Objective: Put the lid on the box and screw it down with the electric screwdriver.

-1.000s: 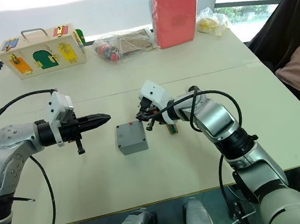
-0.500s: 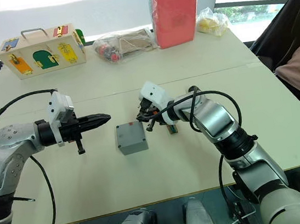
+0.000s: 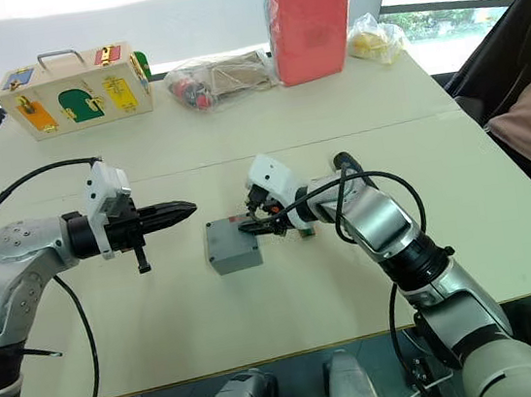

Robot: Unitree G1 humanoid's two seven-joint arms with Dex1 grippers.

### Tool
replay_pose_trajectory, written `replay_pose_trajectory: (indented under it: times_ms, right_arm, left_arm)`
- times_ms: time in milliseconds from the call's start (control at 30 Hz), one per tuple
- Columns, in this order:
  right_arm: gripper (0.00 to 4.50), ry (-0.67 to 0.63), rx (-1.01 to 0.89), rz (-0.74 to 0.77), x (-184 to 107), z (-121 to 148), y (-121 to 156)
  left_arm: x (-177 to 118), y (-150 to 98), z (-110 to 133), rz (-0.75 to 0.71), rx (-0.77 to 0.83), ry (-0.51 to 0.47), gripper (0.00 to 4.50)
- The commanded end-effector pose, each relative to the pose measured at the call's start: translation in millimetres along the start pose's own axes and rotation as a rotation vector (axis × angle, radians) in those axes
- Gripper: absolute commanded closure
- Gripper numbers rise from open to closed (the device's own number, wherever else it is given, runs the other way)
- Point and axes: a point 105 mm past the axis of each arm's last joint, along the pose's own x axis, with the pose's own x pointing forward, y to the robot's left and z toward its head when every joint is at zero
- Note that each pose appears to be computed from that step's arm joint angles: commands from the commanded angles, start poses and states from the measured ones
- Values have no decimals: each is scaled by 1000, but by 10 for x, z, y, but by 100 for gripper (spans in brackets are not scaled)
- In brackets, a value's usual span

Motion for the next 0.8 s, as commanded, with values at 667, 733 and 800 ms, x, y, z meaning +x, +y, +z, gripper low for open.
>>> replay_pose_trajectory:
  times_ms: [667,733,800]
  right_arm:
    - [3,575,308,-395,-1511,-309,-934]
    - [3,628,425,-400,-1498,-427,-972]
    - [3,664,494,-417,-1488,-517,-1028]
  left_arm:
    - [35,-77,343,-74,118,-75,450]
    - [46,-70,337,-66,117,-79,450]
    - [52,-83,326,-63,115,-82,450]
